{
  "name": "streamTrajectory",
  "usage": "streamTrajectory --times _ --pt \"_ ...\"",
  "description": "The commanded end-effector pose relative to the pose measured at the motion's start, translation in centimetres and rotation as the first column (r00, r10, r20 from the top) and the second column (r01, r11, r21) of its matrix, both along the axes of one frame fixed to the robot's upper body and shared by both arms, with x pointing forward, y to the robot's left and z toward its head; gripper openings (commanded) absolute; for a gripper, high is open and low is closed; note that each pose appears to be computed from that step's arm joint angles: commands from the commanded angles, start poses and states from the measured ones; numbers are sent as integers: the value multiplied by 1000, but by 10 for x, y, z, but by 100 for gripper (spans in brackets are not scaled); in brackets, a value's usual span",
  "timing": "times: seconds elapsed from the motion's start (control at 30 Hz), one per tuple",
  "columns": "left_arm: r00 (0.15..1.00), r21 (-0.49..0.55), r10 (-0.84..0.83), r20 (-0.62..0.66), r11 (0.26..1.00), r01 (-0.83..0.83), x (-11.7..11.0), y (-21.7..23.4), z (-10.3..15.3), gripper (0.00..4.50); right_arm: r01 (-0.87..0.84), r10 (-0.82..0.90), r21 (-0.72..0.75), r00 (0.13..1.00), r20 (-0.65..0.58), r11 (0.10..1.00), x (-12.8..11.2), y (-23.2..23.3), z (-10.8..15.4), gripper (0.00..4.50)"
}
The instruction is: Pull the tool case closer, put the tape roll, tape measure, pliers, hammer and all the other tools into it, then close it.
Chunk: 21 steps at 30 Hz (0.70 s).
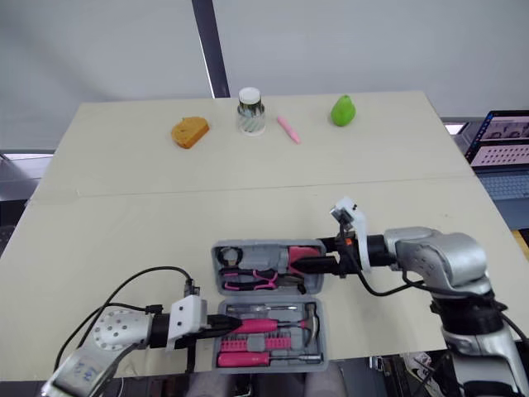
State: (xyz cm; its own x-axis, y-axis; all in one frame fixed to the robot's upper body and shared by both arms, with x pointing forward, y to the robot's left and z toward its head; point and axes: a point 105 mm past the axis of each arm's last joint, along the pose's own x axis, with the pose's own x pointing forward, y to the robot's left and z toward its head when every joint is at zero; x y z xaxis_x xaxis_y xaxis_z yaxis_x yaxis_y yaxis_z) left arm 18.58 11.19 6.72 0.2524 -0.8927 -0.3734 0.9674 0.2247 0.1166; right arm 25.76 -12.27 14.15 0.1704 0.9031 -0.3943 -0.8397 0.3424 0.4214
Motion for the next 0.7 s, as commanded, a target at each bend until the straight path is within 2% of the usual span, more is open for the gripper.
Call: streamTrajectory --times 0.03,0.1,0.2,0.27,0.3,0.33,0.47,0.6,0.7 --pt "998 -81 39 -55 996 -44 -16 7 48 0 -121 121 -2 992 38 993 -36 5 16 445" --pt "972 -119 58 -229 989 -87 -39 23 67 0 -155 155 -23 987 32 988 -54 0 18 445" --pt "923 -73 90 -374 989 -126 -61 43 78 0 -174 175 -56 985 12 983 -70 -5 18 445" --pt "828 -26 167 -535 976 -215 -79 75 80 0 -208 206 -98 978 -23 973 -87 -11 13 445" --pt "805 -4 205 -557 968 -250 -82 91 81 0 -212 209 -114 977 -36 971 -93 -14 10 445" --pt "803 19 241 -546 961 -276 -82 104 81 0 -210 206 -125 978 -41 970 -96 -17 9 445" --pt "865 45 332 -375 939 -341 -50 136 74 0 -102 109 -166 994 31 981 -90 -34 6 445" --pt "916 42 372 -149 928 -370 -9 130 53 0 2 31 -192 985 170 981 -82 -45 -4 445" --pt "920 54 384 -76 923 -381 5 122 35 0 77 -26 -219 974 227 973 -77 -56 -14 445"
